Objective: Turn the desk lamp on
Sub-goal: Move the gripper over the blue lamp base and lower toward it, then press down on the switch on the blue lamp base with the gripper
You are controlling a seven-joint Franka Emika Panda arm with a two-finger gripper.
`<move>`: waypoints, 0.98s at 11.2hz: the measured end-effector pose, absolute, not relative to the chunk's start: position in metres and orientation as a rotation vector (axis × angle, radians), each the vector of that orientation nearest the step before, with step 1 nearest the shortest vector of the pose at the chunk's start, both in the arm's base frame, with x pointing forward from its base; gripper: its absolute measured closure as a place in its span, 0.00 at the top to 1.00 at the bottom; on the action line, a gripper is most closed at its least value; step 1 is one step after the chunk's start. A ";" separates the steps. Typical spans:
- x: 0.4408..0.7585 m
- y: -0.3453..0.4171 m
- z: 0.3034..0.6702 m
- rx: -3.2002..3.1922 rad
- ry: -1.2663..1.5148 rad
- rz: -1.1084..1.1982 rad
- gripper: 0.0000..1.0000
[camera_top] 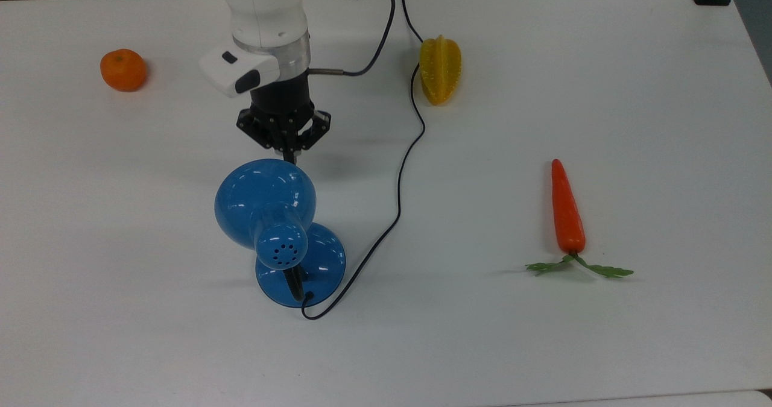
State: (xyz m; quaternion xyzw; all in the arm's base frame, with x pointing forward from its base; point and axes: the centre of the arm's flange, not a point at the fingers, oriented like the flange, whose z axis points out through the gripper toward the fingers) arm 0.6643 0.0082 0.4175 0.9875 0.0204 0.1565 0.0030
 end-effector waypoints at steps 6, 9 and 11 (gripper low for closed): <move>0.695 0.009 0.361 3.002 0.071 0.808 0.01; 0.699 0.010 0.336 2.986 0.075 0.838 0.01; 0.701 0.010 0.326 2.981 0.077 0.848 0.01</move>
